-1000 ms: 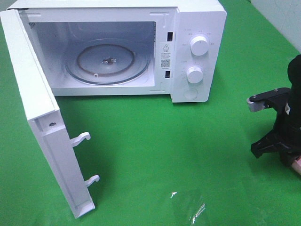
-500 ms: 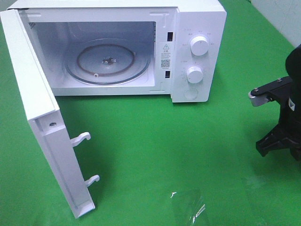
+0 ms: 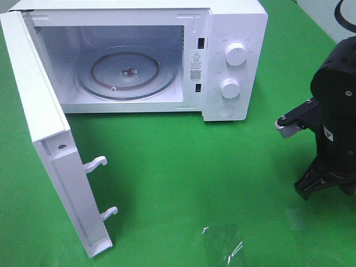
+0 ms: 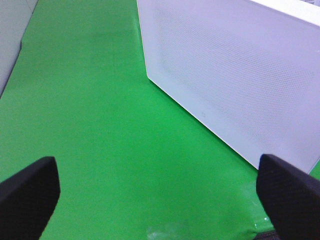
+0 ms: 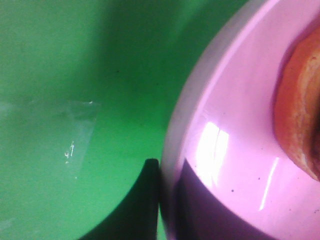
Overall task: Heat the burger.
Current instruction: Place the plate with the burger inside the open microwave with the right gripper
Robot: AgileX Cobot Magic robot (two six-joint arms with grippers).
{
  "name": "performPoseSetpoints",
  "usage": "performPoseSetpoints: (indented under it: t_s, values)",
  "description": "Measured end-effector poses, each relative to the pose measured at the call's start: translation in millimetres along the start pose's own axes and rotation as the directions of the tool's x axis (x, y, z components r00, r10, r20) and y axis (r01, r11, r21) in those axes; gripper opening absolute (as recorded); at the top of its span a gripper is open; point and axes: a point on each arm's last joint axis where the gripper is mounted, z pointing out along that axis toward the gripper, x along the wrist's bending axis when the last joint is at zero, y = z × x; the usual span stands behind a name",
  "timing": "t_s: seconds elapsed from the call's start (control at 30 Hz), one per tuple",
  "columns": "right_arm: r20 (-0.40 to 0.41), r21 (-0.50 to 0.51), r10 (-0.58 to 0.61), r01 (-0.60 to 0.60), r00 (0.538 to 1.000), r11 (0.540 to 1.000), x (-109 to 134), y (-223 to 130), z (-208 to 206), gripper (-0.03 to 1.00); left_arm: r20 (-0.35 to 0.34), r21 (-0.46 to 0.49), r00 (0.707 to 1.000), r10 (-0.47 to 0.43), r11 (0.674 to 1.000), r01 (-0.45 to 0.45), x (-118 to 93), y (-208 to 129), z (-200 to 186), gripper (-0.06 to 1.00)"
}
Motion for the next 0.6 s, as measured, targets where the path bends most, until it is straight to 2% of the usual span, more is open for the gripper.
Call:
performPoseSetpoints:
  t_s: [0.6]
  values:
    - [0.061,-0.049,-0.229,0.232,0.972,0.972,56.0,-6.7,-27.0,0.04,0.000,0.000,1.000,0.000,1.000,0.000,0.0,0.0,0.0,0.99]
